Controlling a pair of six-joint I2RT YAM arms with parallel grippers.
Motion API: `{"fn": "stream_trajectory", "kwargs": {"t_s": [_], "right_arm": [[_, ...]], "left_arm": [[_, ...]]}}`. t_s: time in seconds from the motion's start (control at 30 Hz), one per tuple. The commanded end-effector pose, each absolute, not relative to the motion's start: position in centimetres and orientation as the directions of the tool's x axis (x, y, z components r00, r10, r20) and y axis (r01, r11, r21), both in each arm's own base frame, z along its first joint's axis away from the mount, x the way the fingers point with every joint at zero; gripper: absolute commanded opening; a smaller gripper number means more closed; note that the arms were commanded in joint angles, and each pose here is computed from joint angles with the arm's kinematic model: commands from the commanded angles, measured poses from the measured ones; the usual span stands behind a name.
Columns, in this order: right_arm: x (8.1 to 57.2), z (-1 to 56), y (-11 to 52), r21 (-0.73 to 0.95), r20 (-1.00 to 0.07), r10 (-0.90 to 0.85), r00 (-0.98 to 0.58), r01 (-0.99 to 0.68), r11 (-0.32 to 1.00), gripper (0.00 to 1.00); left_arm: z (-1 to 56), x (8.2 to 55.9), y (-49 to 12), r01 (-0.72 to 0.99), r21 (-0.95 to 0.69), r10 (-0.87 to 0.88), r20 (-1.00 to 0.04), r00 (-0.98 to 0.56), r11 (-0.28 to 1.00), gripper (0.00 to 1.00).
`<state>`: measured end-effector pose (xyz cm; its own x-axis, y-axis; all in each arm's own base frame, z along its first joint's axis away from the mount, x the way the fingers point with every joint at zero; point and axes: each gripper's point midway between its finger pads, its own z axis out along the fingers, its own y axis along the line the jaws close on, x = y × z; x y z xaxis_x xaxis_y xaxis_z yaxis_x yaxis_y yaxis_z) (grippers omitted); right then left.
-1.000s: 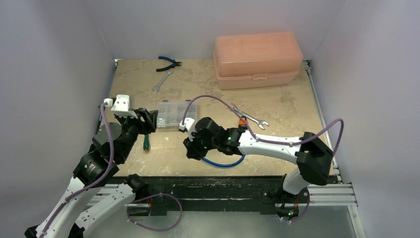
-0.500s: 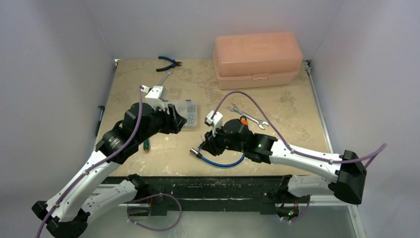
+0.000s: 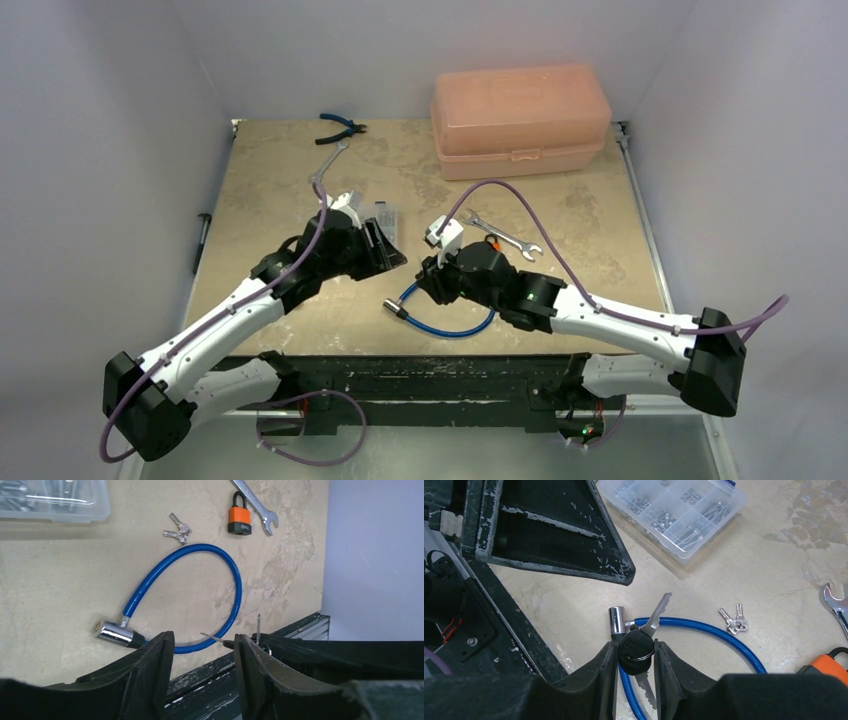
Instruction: Unlock with the key
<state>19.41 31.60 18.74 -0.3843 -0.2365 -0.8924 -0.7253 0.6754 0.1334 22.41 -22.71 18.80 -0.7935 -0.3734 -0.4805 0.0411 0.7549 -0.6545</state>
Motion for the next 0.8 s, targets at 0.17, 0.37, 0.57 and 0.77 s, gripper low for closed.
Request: {"fn": "stream_trajectory", "kwargs": {"t_s": [0.17,0.37,0.57,0.77], "right_arm": [[20.4,19.5,32.1,0.096,-0.913,-0.227,-0.339,-0.719,0.688,0.00],[20.5,19.6,32.3,0.097,-0.914,-0.226,-0.338,-0.721,0.687,0.00],[20.6,19.7,32.6,0.097,-0.914,-0.226,-0.336,-0.722,0.685,0.00],[20.6,19.9,32.6,0.098,-0.916,-0.221,-0.334,-0.723,0.684,0.00]], "left_arm": [[21.1,23.8,-26.2,0.096,-0.783,-0.426,-0.432,-0.795,0.614,0.49],[20.4,24.0,-26.6,0.094,-0.786,-0.422,-0.423,-0.802,0.610,0.47],[20.1,24.6,-27.6,0.093,-0.813,-0.435,-0.399,-0.807,0.574,0.44],[19.6,24.9,-28.2,0.086,-0.822,-0.434,-0.383,-0.816,0.564,0.39]]}}
